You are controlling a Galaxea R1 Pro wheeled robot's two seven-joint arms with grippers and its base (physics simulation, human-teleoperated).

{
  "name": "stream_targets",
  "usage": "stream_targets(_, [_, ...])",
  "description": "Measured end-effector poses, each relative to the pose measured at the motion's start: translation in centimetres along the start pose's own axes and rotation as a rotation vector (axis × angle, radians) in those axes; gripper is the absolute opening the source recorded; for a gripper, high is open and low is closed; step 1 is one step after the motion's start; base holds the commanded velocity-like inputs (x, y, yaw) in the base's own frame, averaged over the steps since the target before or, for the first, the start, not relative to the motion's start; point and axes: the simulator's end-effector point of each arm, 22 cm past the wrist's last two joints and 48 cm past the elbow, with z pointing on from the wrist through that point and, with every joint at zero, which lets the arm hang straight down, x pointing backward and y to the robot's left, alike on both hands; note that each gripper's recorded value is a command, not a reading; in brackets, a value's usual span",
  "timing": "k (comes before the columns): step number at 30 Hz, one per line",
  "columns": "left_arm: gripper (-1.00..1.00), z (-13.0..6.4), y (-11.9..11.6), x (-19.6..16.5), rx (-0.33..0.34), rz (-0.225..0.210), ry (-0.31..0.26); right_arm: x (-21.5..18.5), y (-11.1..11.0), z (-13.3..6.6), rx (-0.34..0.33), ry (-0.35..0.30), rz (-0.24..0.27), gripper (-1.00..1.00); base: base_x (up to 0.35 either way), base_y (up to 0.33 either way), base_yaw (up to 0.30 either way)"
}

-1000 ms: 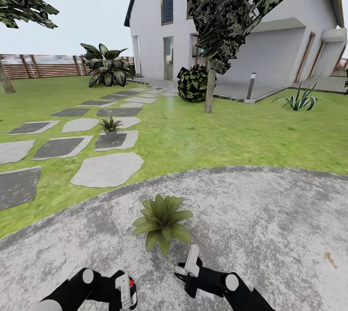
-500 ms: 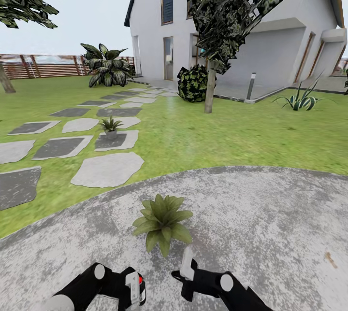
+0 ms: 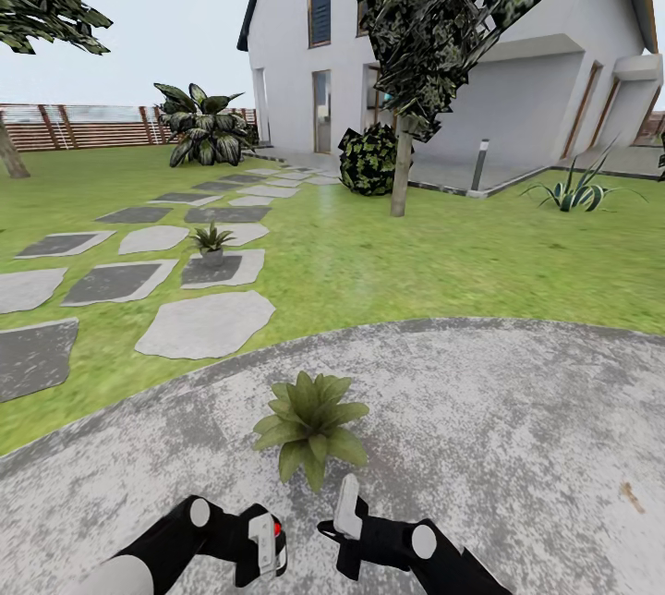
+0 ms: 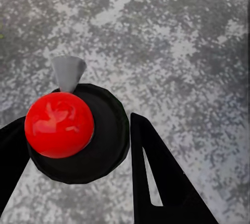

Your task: Pick up the pesticide atomizer in the garden and spray insectifuge to fully cover both potted plants in the garden.

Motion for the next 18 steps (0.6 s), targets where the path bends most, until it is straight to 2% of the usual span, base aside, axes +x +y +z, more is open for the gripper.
stream_targets(6, [-1.00, 0.2, -0.3, -0.3, 0.008, 0.006, -0.007, 0.0, 0.0, 0.0, 0.000, 0.000, 0.000, -1.00, 0.000, 0.000, 0.000])
stream_targets(12, [-1.00, 0.3, -1.4, -1.0, 0.055, 0.007, -0.022, 0.0, 0.0, 0.0, 0.000, 0.000, 0.000, -1.00, 0.000, 0.000, 0.000])
stream_targets(18, [-1.00, 0.8, -1.8, -2.3, 0.066, 0.031, -0.057, 0.0, 0.0, 0.0, 0.000, 0.000, 0.000, -1.00, 0.000, 0.000, 0.000])
